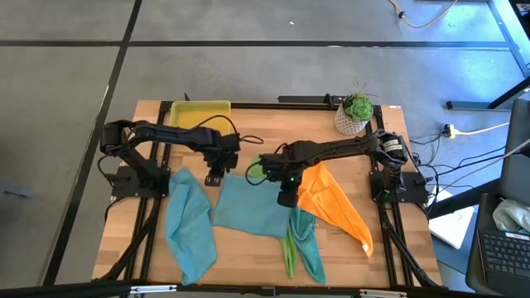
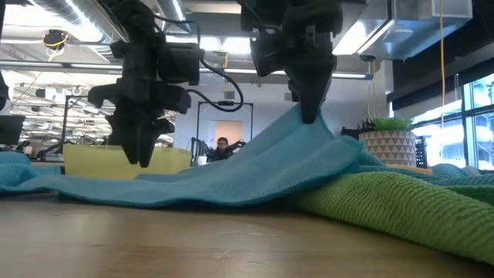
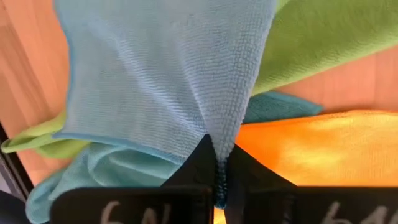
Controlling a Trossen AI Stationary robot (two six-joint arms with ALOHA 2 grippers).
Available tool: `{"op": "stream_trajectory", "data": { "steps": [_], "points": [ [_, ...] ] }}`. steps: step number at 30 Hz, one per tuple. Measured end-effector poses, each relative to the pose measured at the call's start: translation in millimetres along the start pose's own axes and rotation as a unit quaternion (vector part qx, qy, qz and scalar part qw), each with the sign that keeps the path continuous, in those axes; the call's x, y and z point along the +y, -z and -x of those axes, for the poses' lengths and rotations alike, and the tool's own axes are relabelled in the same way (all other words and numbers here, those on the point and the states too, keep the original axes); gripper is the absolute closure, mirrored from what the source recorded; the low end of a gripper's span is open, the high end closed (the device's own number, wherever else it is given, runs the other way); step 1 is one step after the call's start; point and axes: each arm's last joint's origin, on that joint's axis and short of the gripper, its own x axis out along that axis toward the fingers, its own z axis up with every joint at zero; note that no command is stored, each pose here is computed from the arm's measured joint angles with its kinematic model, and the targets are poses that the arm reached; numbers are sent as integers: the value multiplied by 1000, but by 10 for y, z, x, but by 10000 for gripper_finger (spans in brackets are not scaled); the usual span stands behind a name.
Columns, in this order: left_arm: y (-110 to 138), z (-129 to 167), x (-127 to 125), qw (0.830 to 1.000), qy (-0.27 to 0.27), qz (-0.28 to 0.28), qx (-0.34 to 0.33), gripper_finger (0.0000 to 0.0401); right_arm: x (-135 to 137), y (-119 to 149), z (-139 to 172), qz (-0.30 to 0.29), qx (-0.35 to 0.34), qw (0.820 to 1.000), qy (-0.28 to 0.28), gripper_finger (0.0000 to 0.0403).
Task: Fold microfiber towels
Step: Fold the center blue towel
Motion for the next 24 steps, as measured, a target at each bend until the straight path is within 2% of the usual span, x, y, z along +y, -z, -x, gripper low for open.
{"op": "stream_trajectory", "data": {
  "steps": [8,11,14,18,21,24],
  "points": [
    [-83,24,87,998,8,0,-62,252,29,-9,-7,9,-7,1000,-2,390],
    [-120,43,127,994,34,-1,-99,252,39,-7,-9,11,-8,1000,-2,393],
    [-184,63,133,987,66,-14,-144,252,41,-7,-10,11,-8,1000,-2,392],
    [-293,80,61,972,100,-72,-199,252,49,-28,-11,22,-19,1000,-5,391],
    [-393,102,22,962,92,-95,-239,252,73,-30,-12,30,-24,999,4,396],
    [-451,122,10,956,88,-94,-263,252,150,-52,50,51,-38,998,16,397]
  ]
}}
